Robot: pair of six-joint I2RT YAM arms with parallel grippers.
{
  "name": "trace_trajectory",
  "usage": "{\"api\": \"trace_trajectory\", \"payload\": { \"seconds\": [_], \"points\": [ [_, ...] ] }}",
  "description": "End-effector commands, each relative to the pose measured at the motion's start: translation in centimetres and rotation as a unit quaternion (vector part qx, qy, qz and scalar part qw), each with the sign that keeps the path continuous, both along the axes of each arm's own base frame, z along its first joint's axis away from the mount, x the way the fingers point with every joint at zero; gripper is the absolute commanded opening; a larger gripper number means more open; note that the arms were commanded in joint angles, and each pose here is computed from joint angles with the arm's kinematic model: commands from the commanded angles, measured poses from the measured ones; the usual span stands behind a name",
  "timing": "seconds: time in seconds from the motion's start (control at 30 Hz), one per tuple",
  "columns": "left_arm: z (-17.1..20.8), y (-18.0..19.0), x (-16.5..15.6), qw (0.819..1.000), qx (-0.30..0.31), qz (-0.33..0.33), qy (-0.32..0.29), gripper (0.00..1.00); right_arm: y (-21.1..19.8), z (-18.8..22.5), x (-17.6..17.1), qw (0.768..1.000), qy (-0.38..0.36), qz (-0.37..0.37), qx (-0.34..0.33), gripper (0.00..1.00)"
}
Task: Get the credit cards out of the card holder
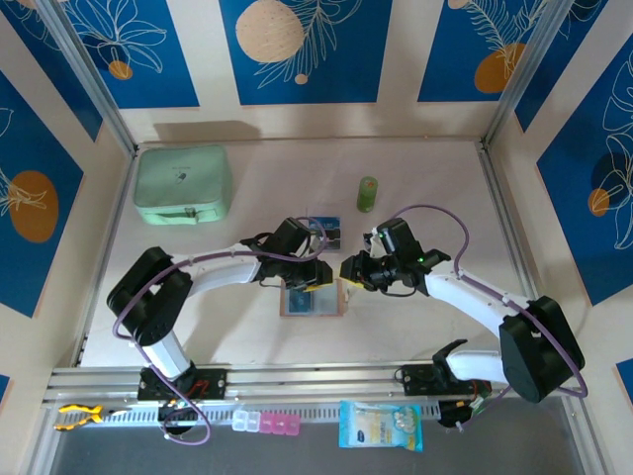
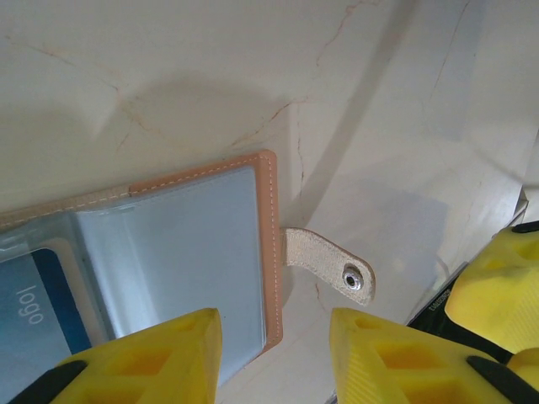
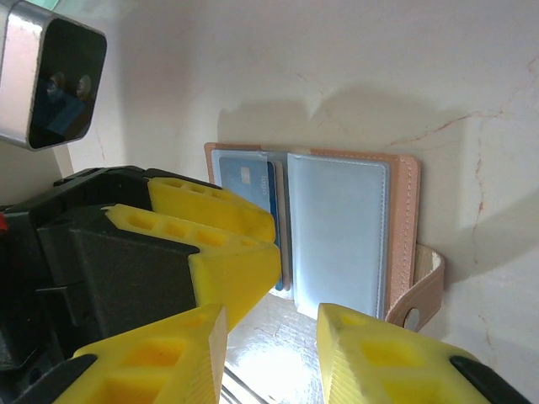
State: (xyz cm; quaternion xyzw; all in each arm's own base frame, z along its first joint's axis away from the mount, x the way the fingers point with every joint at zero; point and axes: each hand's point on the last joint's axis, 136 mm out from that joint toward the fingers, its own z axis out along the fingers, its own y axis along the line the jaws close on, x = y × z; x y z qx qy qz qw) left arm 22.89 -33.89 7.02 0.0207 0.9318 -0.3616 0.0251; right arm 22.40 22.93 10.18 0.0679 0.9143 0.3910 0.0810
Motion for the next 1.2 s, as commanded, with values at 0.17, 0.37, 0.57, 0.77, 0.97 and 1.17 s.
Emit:
{"api": "trace_trajectory", "payload": {
  "seconds": [0.17,0.37,0.57,0.77,0.97,1.17],
  "points": [
    [0.2,2.0,-0.1,1.000,0.013,0.012,-0.007,0.34,1.9,-0.8,-0.8,0.999,0.023,0.027,0.002,0.31],
    [-0.4,4.4,-0.1,0.999,0.020,0.033,-0.004,0.24,4.3,-1.4,-1.0,0.998,0.034,0.052,0.002,0.24],
    [-1.3,6.9,-0.2,0.998,0.028,0.052,0.002,0.15,6.9,-2.7,-1.2,0.996,0.052,0.077,0.002,0.16],
    [-2.0,8.6,-0.4,0.997,0.029,0.063,0.012,0.09,8.5,-4.3,-1.6,0.993,0.075,0.092,0.002,0.11],
    [-2.8,9.6,-0.6,0.997,0.031,0.068,0.022,0.06,7.8,-6.9,-2.1,0.991,0.099,0.089,-0.025,0.09],
    [-3.1,9.5,-0.8,0.997,0.028,0.065,0.029,0.05,6.4,-8.9,-2.4,0.987,0.117,0.083,-0.068,0.08]
  ]
}}
